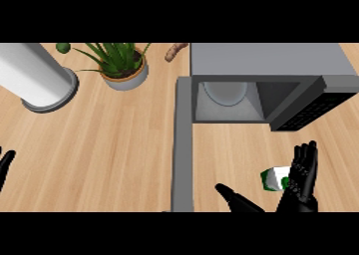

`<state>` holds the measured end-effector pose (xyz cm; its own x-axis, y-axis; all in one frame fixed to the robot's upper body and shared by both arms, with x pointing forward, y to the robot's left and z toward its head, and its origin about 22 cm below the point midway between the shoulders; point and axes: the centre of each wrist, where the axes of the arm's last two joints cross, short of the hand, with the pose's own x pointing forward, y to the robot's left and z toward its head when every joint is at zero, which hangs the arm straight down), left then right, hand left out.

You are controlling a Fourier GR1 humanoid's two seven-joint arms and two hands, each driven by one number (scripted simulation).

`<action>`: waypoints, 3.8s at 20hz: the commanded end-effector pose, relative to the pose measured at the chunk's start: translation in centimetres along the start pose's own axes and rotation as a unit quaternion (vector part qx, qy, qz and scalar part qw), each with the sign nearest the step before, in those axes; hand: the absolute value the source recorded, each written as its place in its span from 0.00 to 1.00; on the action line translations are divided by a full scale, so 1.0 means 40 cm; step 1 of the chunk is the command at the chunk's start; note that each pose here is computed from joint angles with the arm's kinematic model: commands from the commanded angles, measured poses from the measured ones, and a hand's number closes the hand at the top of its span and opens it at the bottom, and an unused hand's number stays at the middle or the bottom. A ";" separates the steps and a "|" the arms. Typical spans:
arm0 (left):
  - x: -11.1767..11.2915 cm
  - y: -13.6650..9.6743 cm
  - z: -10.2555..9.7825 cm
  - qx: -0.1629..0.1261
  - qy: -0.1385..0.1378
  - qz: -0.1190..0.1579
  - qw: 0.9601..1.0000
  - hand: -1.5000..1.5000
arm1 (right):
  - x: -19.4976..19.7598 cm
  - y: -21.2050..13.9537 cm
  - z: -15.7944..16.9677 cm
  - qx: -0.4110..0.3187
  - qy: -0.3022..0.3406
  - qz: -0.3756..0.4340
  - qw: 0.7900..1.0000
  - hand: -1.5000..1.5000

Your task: Pick up the milk, place it into the microwave and close the microwave

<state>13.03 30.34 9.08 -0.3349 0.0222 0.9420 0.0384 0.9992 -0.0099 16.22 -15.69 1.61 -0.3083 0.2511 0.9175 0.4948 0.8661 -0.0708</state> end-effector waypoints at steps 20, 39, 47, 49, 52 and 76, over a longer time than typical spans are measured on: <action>-0.025 0.019 0.021 0.007 -0.004 -0.009 1.000 0.00 | -0.263 -0.241 0.028 -0.008 0.056 0.061 0.997 0.00; -0.007 0.006 0.047 0.006 -0.005 -0.011 1.000 0.00 | -0.433 -0.238 0.029 0.015 0.110 0.064 0.992 0.00; -0.036 0.029 0.058 0.000 0.008 0.004 1.000 0.00 | -0.523 -0.256 0.076 0.040 0.131 0.014 0.990 0.00; -0.049 0.043 0.033 0.008 -0.006 -0.001 1.000 0.00 | -0.508 -0.287 -0.017 0.030 0.118 0.012 0.992 0.00; -0.059 0.010 0.043 0.008 0.004 0.004 1.000 0.00 | -0.537 -0.259 0.033 0.022 0.108 0.028 0.994 0.00; -0.014 0.050 0.049 0.010 0.000 0.001 1.000 0.00 | -0.496 -0.150 -0.037 0.119 0.070 -0.201 0.970 1.00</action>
<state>11.34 31.99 7.19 -0.3375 0.0291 0.9409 0.0247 0.9995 -0.0221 18.97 -27.03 -16.58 -0.2789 -0.0984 0.9553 0.2952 0.9378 0.1828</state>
